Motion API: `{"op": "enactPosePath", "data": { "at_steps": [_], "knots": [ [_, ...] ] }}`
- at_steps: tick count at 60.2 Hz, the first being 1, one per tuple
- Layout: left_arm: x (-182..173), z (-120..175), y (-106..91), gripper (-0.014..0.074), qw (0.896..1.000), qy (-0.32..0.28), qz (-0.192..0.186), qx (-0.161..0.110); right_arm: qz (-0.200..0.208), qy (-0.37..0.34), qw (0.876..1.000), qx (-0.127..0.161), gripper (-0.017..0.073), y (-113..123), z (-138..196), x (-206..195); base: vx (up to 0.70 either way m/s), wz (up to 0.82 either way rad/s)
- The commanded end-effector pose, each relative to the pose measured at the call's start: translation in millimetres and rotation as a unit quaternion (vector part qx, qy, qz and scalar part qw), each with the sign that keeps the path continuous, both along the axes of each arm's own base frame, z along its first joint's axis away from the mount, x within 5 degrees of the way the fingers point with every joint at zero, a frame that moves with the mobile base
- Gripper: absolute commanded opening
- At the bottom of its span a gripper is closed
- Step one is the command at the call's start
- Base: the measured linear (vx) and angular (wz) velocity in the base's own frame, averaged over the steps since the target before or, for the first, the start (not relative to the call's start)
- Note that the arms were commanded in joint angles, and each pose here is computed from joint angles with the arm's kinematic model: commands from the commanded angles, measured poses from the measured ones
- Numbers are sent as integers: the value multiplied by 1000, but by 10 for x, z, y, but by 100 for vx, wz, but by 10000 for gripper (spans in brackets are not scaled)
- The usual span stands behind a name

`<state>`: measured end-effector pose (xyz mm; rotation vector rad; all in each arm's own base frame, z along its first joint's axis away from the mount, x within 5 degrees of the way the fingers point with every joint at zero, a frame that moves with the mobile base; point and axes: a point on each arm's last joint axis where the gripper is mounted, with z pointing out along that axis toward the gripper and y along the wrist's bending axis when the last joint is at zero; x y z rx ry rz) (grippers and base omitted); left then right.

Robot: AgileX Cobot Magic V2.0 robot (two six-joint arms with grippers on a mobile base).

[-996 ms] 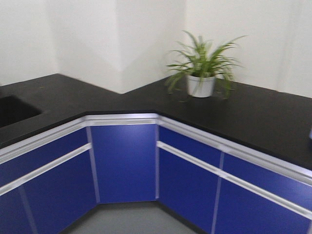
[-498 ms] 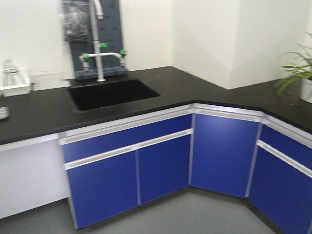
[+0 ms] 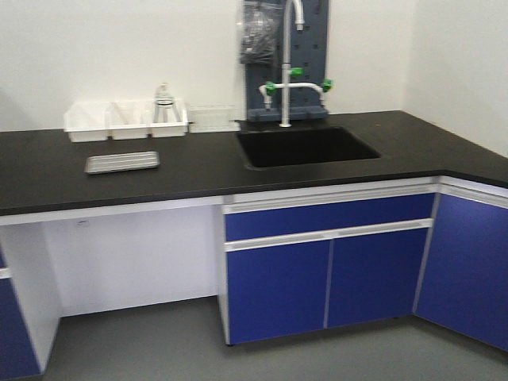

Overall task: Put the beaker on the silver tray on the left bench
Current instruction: 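Drive the base to the bench with the silver tray, holding the beaker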

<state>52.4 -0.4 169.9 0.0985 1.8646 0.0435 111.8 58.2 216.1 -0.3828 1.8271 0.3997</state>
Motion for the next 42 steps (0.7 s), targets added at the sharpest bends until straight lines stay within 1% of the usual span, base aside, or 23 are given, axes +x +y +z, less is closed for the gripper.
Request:
{"op": "enactPosePath", "data": {
  "at_steps": [1,19,42],
  "knots": [
    [17,3,-9,1,999,-31,-6,-4,8,-50,998,27,-11,31,173,30,-2,47],
    [17,3,-9,1,999,-31,-6,-4,8,-50,998,27,-11,31,173,30,6,49],
    [17,3,-9,1,999,-31,-6,-4,8,-50,998,27,-11,31,173,30,19,58]
  ]
}}
